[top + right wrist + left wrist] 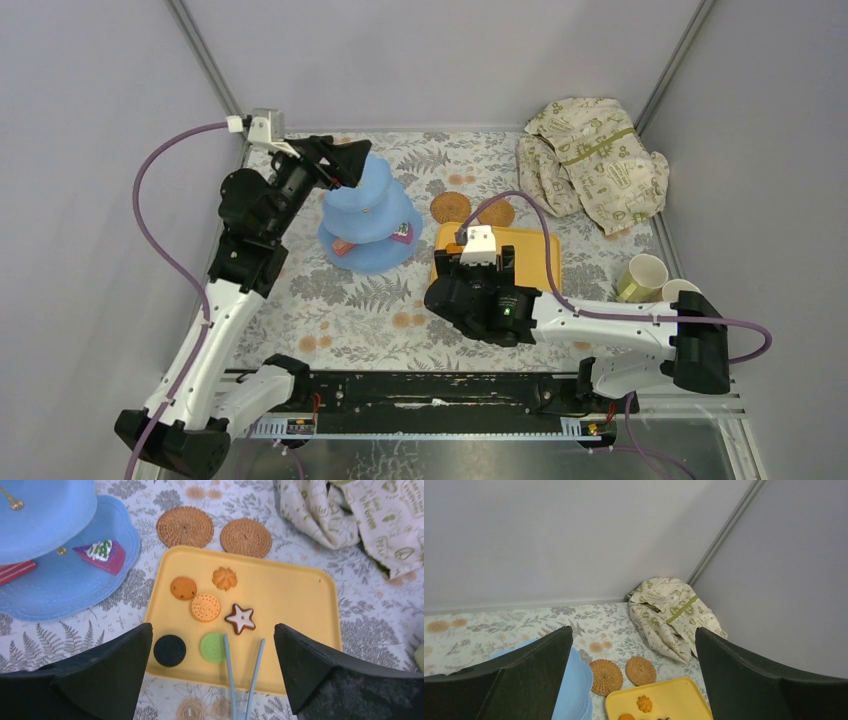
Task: Serve the afternoon tea
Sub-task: Pick up the clamp from the tray.
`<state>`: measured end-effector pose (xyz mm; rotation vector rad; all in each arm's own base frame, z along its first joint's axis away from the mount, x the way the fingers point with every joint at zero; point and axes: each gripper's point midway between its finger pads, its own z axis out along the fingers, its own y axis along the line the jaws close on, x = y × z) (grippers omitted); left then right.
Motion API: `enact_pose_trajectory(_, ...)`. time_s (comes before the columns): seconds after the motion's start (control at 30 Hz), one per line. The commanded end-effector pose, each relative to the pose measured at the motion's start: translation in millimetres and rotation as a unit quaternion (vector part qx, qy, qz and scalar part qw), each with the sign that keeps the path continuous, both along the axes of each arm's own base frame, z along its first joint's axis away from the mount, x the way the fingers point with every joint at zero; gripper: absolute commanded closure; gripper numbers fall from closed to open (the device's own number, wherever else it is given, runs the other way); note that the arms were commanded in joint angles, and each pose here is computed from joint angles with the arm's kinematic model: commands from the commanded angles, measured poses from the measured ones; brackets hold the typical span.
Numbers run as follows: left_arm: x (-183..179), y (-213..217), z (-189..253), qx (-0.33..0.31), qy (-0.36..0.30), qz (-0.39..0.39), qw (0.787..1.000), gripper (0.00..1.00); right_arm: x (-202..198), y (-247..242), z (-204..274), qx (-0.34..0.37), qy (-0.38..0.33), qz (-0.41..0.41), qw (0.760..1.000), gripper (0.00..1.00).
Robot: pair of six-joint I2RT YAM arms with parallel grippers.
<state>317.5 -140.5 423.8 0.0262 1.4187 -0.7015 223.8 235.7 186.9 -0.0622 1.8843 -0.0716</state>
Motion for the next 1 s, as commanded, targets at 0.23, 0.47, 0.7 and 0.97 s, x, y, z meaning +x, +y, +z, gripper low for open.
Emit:
enact_pose_trajectory(0.23,-8,-36,15,0.021,-0.017,-0.107,0.994,0.00,25,-27,34,0.045,-0.044,-0.032,0.998,0.20)
enact_pose_trajectory(0.47,-13,-42,12,0.031,-0.030,-0.130,0.991,0.01,17,-46,-7,0.016,0.040,-0.064,0.997,0.21)
enact_pose_trajectory(0.7,2,-18,-1,0.011,-0.004,-0.048,0.999,0.19,-5,-55,-67,0.030,0.111,-0.078,0.990,0.21)
enact_pose_trajectory(0.97,9,-10,-22,-0.006,0.023,-0.017,1.000,0.19,-14,-58,-105,0.030,0.145,-0.056,0.987,0.22)
